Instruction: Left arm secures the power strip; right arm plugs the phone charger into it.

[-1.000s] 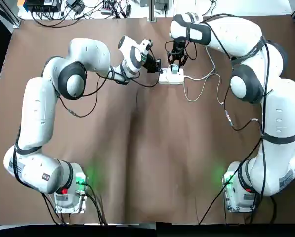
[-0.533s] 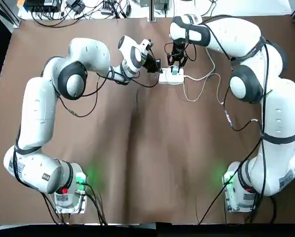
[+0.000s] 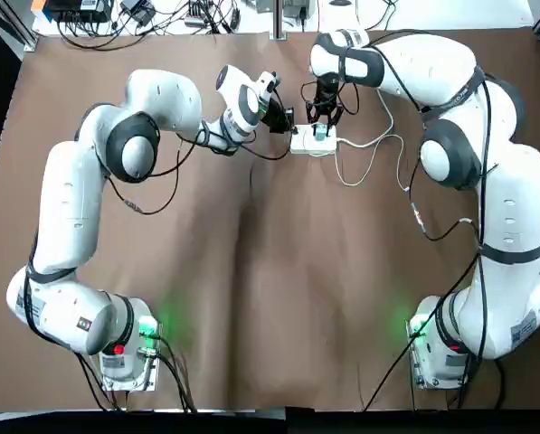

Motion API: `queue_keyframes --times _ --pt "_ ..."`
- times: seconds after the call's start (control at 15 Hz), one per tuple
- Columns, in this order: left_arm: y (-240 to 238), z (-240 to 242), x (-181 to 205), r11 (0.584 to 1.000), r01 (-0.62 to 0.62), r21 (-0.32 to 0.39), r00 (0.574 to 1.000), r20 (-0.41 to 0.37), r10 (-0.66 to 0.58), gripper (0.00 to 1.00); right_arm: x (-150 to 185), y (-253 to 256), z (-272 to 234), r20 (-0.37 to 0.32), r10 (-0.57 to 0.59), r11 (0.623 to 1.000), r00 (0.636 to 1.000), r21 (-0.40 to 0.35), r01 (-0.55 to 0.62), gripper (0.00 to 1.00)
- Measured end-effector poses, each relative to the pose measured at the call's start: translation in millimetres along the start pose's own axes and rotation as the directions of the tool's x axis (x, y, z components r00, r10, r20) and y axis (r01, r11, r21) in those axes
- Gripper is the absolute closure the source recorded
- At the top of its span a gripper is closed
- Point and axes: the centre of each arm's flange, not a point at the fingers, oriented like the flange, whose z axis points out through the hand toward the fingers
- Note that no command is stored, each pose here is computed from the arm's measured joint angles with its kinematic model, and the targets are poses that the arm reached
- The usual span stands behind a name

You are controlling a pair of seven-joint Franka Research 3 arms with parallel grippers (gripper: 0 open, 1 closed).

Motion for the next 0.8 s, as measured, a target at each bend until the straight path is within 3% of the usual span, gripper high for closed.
queue_keyframes --times 0.8 --pt "0.0 0.0 0.0 1.0 0.0 0.0 1.0 0.0 0.0 0.99 2.0 -0.7 3.2 -0.012 0.001 1.0 1.0 0.005 -0.001 0.52"
